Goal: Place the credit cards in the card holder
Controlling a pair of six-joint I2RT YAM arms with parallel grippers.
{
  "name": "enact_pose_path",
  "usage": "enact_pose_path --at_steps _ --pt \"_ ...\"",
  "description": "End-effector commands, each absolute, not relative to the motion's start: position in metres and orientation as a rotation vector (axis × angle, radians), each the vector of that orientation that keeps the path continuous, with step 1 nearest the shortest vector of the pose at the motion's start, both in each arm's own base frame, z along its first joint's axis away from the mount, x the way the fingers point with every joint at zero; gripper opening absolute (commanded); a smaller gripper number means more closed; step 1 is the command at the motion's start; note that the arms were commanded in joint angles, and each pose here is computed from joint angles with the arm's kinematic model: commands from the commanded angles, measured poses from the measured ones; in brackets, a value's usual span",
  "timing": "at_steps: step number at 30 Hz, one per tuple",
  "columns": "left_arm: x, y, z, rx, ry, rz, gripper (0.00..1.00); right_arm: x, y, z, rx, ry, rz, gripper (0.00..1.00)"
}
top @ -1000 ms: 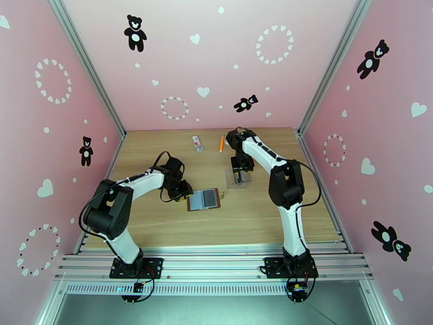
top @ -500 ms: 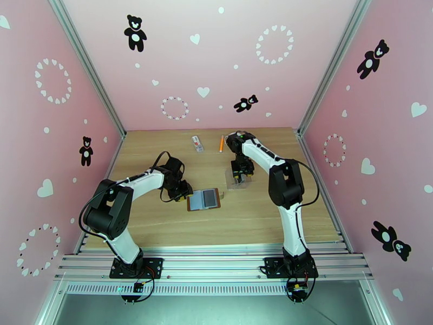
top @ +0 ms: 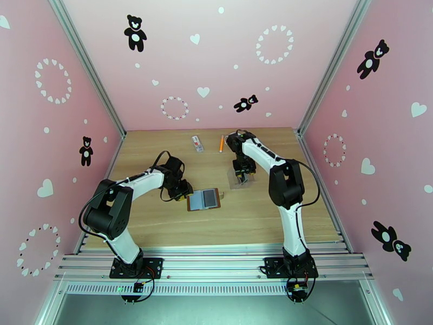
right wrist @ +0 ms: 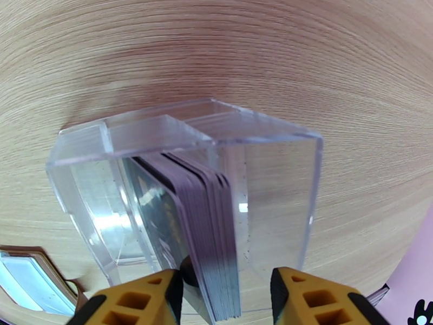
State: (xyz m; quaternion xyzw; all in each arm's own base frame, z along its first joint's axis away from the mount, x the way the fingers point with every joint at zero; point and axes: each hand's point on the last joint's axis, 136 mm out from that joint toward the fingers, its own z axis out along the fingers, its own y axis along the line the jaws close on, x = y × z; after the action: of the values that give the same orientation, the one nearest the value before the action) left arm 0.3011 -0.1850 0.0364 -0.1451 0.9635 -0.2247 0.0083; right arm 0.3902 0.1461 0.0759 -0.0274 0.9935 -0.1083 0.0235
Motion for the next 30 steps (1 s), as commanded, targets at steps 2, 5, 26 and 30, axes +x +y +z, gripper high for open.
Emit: enact_pose_path --at_steps 2,5,26,30 --pt "0.301 -0.185 0.034 -0.436 3.035 -0.699 0.36 0.389 0.135 0.104 -0.072 3.037 -0.349 0.44" --pt "0.301 -0.185 0.035 -0.435 3.034 -0.699 0.36 0.388 0.134 0.104 -0.072 3.039 -0.345 0.38" --pt "0.299 -0.184 0.034 -0.443 3.031 -0.696 0.36 0.388 0.149 0.104 -0.110 3.039 -0.208 0.00" --pt "0.300 -0.185 0.035 -0.444 3.029 -0.699 0.36 0.392 0.145 0.109 -0.097 3.010 -0.226 0.25"
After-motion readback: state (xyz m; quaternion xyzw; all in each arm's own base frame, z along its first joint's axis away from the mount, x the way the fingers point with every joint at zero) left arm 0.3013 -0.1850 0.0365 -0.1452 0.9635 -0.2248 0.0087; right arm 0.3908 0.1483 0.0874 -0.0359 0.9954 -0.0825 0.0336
